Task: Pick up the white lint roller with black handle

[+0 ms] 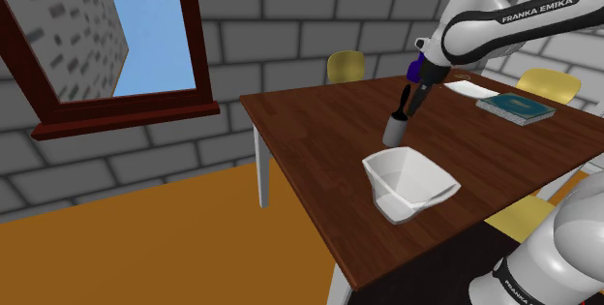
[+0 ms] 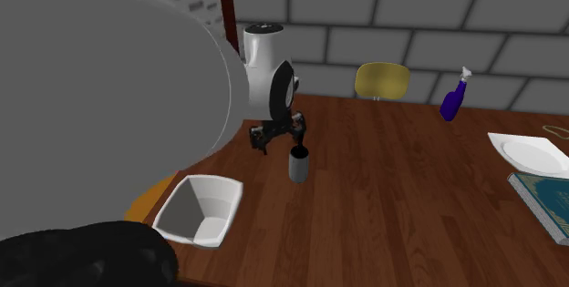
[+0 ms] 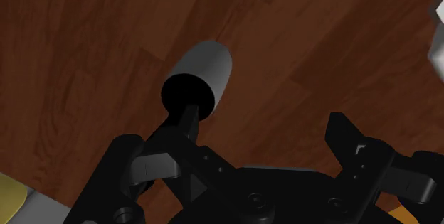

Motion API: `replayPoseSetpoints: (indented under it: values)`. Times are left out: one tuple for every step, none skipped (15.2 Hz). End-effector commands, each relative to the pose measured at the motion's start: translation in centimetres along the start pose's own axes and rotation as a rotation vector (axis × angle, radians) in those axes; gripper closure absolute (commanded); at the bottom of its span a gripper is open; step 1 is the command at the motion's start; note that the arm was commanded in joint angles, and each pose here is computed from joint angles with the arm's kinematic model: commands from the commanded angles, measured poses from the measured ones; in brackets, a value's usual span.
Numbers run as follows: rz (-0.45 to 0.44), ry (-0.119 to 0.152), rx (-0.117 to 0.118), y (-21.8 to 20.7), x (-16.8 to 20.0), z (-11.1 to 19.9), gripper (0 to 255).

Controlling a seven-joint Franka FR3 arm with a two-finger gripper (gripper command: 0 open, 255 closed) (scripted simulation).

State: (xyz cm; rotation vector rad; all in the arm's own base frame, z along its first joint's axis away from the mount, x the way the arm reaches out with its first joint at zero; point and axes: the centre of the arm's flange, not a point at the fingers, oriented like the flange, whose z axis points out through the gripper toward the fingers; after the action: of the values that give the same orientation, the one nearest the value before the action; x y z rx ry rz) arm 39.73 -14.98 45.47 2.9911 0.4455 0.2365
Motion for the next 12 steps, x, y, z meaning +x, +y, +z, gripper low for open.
replayPoseSetpoints:
  values:
    - [-0.016, 0.002, -0.015, 2.0, 0.1, 2.1, 0]
    - [-0.023, 0.003, -0.021, 2.9, 0.2, 3.0, 0]
    - [-0.030, 0.004, -0.027, 3.7, 0.3, 3.9, 0]
    - [-0.037, 0.005, -0.034, 4.6, 0.5, 4.8, 0]
    - [-0.044, 0.006, -0.040, 5.4, 0.6, 5.7, 0]
    - [-0.052, 0.006, -0.046, 6.3, 0.7, 6.6, 0]
    - [-0.053, 0.006, -0.047, 6.4, 0.8, 6.7, 0]
    - [-0.053, 0.006, -0.047, 6.3, 0.7, 7.3, 0]
    - [-0.053, 0.006, -0.047, 6.3, 0.6, 7.8, 0]
    - [-0.053, 0.006, -0.047, 6.2, 0.5, 8.3, 0]
    - [-0.053, 0.006, -0.047, 6.1, 0.5, 8.8, 0]
    - [-0.053, 0.006, -0.047, 6.0, 0.4, 9.3, 0]
